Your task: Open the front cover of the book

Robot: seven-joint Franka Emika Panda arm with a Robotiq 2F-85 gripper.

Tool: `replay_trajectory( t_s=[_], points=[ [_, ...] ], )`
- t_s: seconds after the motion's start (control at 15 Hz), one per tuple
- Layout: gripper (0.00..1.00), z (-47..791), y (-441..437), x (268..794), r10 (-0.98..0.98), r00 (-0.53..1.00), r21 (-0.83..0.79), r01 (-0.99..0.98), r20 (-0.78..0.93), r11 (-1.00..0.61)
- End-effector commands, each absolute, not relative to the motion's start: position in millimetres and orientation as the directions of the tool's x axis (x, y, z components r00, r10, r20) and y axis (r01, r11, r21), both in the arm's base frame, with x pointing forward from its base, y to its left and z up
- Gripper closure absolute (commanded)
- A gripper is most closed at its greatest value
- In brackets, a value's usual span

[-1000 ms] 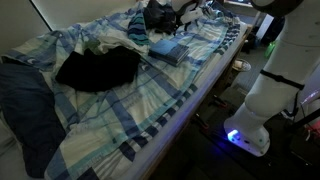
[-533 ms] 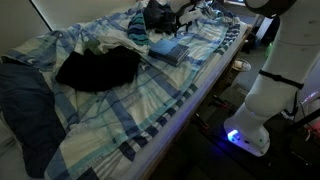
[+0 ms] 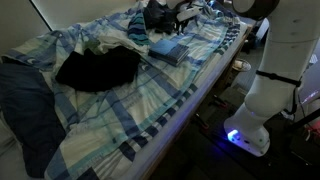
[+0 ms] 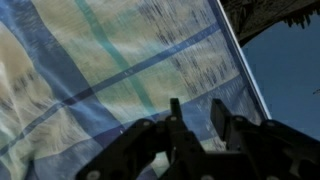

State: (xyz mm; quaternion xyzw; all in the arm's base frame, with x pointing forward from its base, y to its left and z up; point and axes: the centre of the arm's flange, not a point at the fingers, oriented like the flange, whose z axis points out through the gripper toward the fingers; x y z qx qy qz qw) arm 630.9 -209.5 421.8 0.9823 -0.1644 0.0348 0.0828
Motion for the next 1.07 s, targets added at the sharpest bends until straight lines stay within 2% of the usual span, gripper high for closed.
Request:
replay_trajectory(
  t_s=[0.0, 0.2, 0.53, 1.0],
  points=[
    [0.94, 414.3, -229.9, 663.8, -0.28, 0.959, 0.107, -0.284, 0.052, -0.953],
    [0.98, 397.3, -240.3, 676.8, -0.243, 0.97, 0.052, -0.244, 0.018, -0.968],
    [0.93, 386.6, -256.6, 686.2, -0.243, 0.97, 0.008, -0.243, -0.016, -0.97],
    [0.94, 404.2, -265.8, 685.5, -0.279, 0.959, -0.078, -0.283, -0.057, -0.956]
  ],
)
